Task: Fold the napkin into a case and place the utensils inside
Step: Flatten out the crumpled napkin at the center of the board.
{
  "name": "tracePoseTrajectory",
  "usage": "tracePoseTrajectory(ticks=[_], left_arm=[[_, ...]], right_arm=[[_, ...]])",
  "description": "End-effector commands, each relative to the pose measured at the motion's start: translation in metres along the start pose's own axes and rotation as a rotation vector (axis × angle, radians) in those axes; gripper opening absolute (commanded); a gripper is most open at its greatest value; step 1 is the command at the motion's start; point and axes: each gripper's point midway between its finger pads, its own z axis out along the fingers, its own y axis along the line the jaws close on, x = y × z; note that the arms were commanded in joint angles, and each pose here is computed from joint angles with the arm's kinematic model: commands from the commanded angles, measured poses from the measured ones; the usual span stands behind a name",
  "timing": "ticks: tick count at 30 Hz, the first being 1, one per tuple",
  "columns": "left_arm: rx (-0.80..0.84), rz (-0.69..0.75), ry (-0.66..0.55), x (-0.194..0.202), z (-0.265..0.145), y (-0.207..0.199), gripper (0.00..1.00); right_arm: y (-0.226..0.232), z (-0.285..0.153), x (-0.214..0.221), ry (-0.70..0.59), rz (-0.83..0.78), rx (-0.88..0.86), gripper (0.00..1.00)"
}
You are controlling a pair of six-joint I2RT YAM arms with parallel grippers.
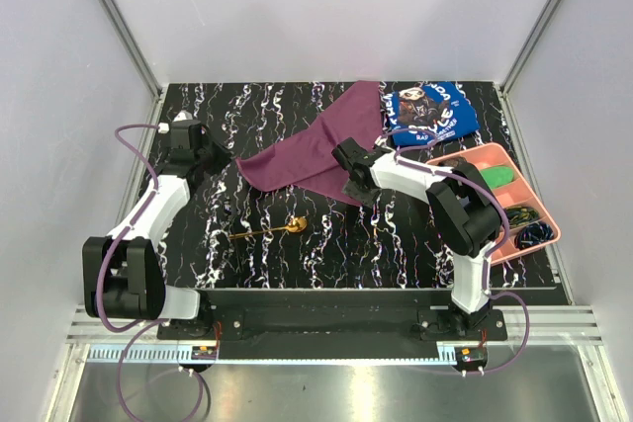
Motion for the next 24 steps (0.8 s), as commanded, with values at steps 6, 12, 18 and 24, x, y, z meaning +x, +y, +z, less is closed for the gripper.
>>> tracePoseTrajectory(ticks=[6,12,18,24], left_arm=[[0.006,0.000,-0.051,-0.010,-0.003,-0.005,0.00],[0.030,0.020,-0.069,-0.020,-0.007,-0.015,0.00],[0.112,0.017,-0.113,-0.051,-0.028,-0.039,0.00],[0.233,-0.022,-0.194,-0.095,-0.067,-0.066,0.00]], right_arm=[[0.002,0.008,0.002,-0.038,0.073,0.020,0.24],[0.021,-0.011,-0.018,-0.122,-0.034,-0.126,0.00],[0.065,-0.130,-0.093,-0.419,-0.220,-0.498,0.00],[0.057,-0.255,-0.157,-0.700,-0.282,-0.634,0.00]])
